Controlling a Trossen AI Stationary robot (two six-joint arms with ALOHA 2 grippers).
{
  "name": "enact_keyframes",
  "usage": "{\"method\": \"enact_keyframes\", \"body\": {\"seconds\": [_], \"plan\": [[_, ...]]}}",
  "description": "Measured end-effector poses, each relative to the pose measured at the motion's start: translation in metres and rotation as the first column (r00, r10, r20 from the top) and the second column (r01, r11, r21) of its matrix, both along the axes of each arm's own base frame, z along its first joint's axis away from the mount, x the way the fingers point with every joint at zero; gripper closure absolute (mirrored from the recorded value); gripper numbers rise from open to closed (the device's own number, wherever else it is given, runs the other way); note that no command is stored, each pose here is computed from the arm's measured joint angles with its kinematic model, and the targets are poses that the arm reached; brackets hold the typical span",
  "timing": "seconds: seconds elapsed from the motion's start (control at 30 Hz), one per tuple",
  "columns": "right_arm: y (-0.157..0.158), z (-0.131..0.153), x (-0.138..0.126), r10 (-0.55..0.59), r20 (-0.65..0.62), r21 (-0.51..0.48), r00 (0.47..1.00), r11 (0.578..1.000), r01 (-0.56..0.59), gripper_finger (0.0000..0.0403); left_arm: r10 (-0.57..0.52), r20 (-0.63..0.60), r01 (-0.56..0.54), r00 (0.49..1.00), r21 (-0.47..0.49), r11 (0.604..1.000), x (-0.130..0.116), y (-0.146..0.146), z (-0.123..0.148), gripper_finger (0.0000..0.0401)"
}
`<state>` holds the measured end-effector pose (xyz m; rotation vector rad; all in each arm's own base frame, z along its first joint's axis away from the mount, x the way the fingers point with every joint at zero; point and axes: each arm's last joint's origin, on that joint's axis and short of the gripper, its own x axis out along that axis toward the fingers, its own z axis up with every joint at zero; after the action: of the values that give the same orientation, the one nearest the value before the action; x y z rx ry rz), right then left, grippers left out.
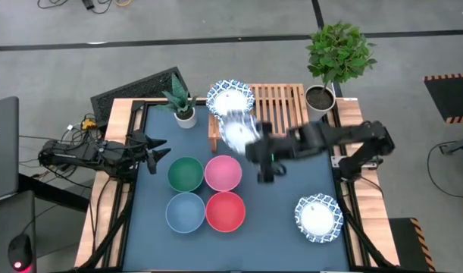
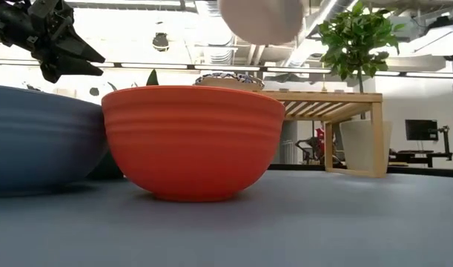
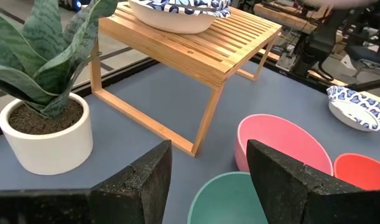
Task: Place and stack bowls onto a shelf
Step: Stack the white patterned bowl on top of the white patterned bowl on the shelf
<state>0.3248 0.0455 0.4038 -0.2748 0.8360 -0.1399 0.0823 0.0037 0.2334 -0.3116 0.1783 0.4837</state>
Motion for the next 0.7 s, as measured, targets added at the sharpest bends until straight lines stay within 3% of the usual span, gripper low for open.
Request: {"method": "enact_keyframes", "body": {"seconds": [0.13,0.33,0.53,0.7], "plan": [[-0.049,0.013,0.009,-0.017,0.069,-0.101,0.997,0.995,0.024,0.0383,0.001,-0.001,-0.001,1.000,0.001,1.000,0.000,0.000,0.000,0.0208],[-0.115,0.012,0.022,-0.036,0.133,-0.143,0.990,0.988,0.055,0.0383,0.002,-0.032,-0.002,0.999,0.005,1.000,-0.001,0.000,-0.003,0.0208],[-0.155,-0.016,0.047,-0.030,0.006,-0.214,1.000,0.976,0.031,0.0383,0.006,-0.051,-0.006,0.999,0.002,1.000,-0.002,0.000,-0.005,0.0208],[-0.165,-0.018,0.058,-0.010,-0.082,-0.203,0.997,0.979,-0.007,0.0383,0.023,-0.055,-0.022,0.998,0.002,1.000,-0.002,0.001,-0.005,0.0208]]}}
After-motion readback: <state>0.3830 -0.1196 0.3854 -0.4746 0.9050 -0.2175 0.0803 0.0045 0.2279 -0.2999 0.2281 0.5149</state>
